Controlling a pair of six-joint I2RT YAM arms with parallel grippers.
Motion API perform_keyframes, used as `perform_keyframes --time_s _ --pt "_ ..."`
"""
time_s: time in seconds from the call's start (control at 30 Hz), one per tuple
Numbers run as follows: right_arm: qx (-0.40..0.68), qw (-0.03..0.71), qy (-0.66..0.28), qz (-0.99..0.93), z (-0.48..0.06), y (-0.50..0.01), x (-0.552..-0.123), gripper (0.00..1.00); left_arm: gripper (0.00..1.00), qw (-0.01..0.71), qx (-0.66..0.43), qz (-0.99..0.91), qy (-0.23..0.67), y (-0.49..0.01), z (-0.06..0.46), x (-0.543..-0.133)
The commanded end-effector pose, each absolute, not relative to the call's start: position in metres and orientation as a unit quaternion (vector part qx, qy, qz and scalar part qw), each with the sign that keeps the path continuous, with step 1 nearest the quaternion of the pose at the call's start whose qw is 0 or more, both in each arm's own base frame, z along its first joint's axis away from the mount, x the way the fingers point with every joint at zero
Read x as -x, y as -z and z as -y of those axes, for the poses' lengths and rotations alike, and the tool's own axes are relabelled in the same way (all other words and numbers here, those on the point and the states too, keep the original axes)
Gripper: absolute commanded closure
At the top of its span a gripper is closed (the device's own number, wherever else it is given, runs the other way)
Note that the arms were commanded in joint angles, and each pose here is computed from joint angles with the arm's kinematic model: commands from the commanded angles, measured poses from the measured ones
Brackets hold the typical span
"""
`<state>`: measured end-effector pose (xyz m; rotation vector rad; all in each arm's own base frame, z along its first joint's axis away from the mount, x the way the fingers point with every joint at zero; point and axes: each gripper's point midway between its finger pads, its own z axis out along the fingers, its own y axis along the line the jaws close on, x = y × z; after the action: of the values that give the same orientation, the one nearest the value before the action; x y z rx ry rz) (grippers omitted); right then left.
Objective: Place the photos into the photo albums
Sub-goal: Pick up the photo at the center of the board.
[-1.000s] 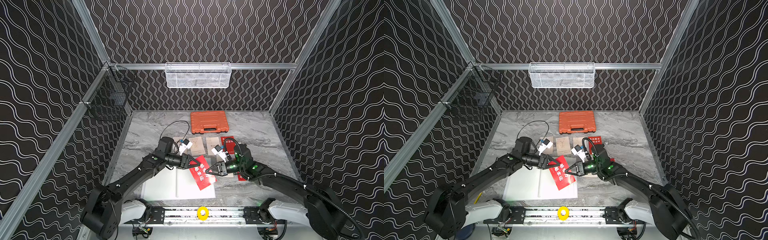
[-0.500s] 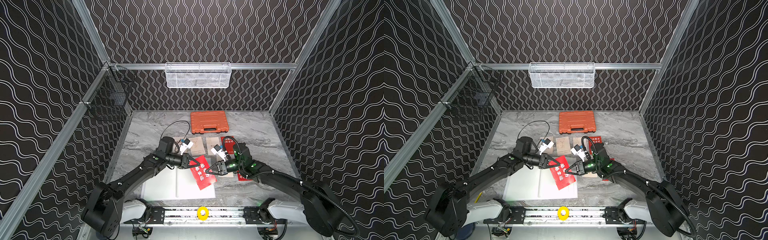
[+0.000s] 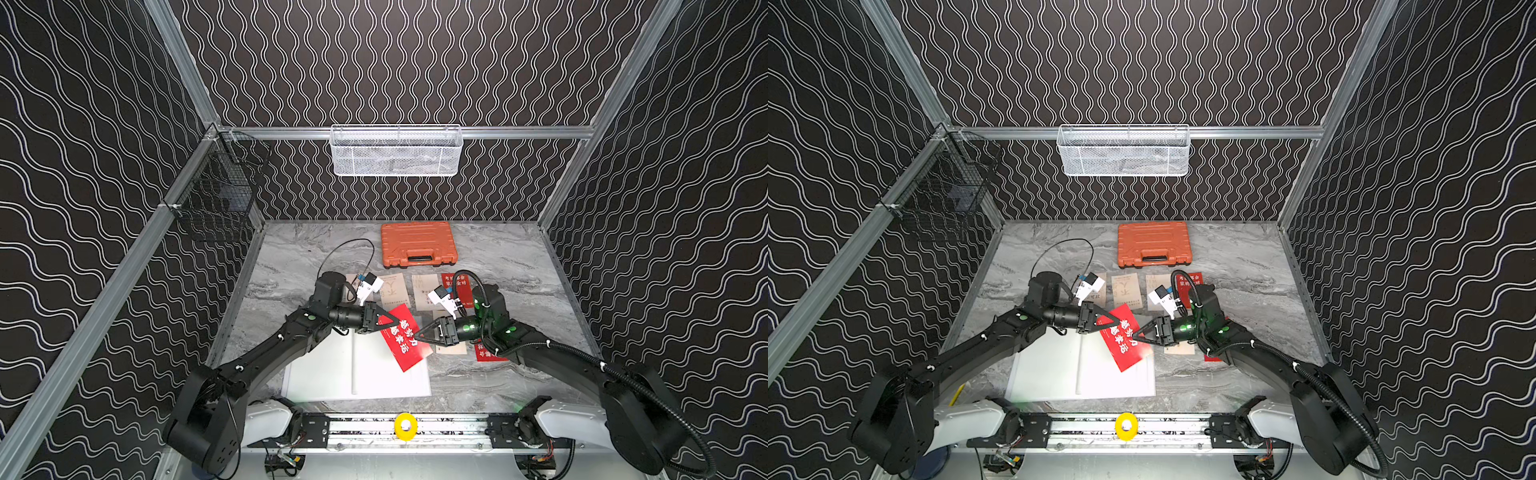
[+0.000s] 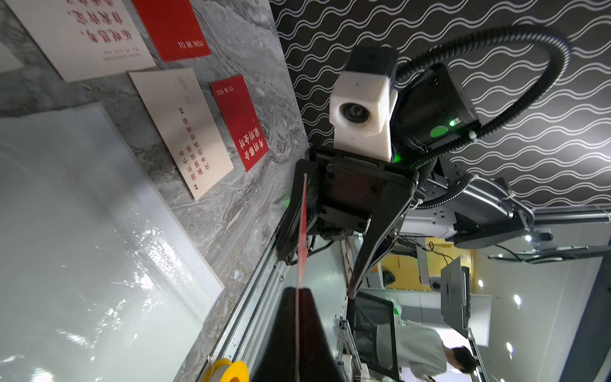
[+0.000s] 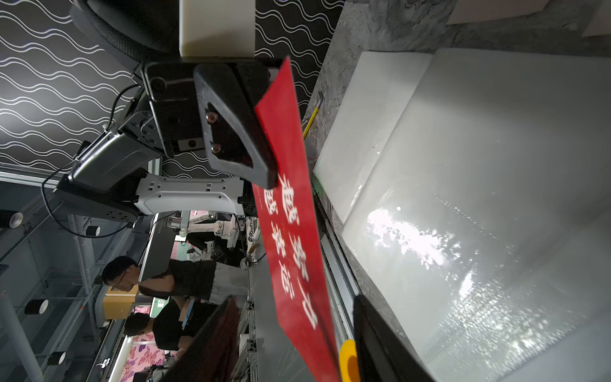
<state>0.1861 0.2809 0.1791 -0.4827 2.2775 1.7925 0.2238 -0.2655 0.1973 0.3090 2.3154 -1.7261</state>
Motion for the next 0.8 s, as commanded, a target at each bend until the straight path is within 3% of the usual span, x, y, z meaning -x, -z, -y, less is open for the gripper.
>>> perform_keyframes --time_s 0.0,0.2,0.47,0.77 --pt "0.137 0.117 -0.593 -0.785 -0.272 -0.174 -0.195 0.39 1.00 0.152 -0.077 -0.787 0.593 -0.206 0.257 -0.242" --pt "0.083 0.150 -0.575 -0.800 -0.259 -0.169 -0.209 0.37 1.00 0.191 -0.021 -0.784 0.590 -0.209 0.237 -0.269" --pt "0.019 0.184 -0.619 -0.763 -0.259 -0.190 -0.225 0.36 1.00 0.218 0.036 -0.767 0.603 -0.207 0.228 -0.288" --pt "-0.010 0.179 -0.622 -0.763 -0.275 -0.186 -0.243 0.42 1.00 0.221 0.058 -0.753 0.617 -0.204 0.229 -0.298"
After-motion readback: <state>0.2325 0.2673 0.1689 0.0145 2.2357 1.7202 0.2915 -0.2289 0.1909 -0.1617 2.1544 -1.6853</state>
